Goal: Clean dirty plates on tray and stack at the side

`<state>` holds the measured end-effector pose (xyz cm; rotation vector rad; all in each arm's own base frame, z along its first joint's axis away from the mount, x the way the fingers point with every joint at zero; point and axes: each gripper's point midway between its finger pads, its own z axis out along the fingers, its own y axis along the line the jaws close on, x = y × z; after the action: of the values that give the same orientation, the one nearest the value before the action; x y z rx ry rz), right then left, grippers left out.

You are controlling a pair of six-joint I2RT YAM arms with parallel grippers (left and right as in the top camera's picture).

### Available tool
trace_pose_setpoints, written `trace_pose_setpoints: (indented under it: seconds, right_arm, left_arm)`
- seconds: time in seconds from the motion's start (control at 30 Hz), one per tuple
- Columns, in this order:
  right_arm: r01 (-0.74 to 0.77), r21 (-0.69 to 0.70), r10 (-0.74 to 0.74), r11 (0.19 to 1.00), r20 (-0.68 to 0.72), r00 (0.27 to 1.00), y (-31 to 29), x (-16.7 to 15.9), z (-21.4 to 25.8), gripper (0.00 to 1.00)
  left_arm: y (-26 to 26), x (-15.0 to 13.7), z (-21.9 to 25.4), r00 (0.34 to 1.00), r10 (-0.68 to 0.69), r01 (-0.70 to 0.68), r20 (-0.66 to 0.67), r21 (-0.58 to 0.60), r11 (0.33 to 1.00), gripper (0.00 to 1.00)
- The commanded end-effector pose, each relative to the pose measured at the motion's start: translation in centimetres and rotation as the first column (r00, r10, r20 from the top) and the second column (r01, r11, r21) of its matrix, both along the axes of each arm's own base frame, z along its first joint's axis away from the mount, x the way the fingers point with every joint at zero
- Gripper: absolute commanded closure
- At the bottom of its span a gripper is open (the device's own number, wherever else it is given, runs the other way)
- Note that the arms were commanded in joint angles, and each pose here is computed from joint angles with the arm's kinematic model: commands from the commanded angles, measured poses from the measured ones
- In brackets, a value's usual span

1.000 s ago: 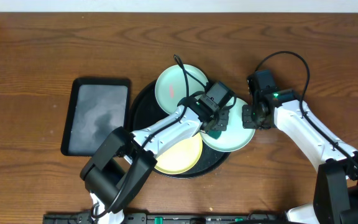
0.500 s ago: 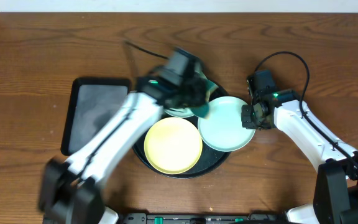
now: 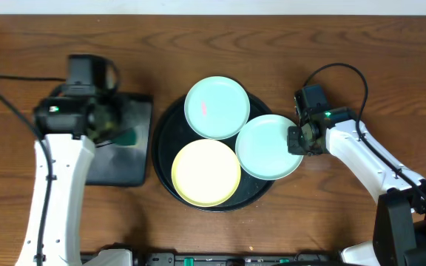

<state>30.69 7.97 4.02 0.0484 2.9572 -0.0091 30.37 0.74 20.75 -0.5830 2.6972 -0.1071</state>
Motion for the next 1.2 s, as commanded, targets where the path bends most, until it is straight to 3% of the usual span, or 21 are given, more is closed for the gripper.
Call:
trace_pose_setpoints:
  seconds: [0.0, 0.27, 0.43, 0.87, 1.17]
  right_arm:
    - [0.009, 0.004, -0.009, 1.000, 0.012, 1.000, 0.2, -0.1, 0.3, 0.84]
    - [0.009, 0.007, -0.009, 1.000, 0.021, 1.000, 0.2, 0.2, 0.3, 0.89]
    - [0.009, 0.007, -0.009, 1.000, 0.022, 1.000, 0.2, 0.2, 0.3, 0.99]
    - [0.067, 0.029, -0.068, 0.997, 0.034, 0.997, -1.4, -0.2, 2.7, 0.99]
    - [0.073, 0.104, -0.088, 0.992, 0.148, 0.985, -1.5, -0.4, 7.1, 0.99]
  left_arm:
    - [3.5, -1.0, -1.1, 0.998, 0.057, -0.054, -0.041, 0.073, 0.996, 0.93]
    - [5.6, -1.9, -2.6, 0.990, 0.112, -0.101, -0.085, 0.118, 0.988, 0.93]
    - [5.6, -1.9, -2.7, 0.990, 0.112, -0.101, -0.087, 0.118, 0.988, 0.93]
    - [5.6, -1.9, -2.7, 0.990, 0.112, -0.101, -0.087, 0.118, 0.988, 0.92]
    - [5.6, -1.9, -2.7, 0.990, 0.111, -0.100, -0.088, 0.118, 0.988, 0.93]
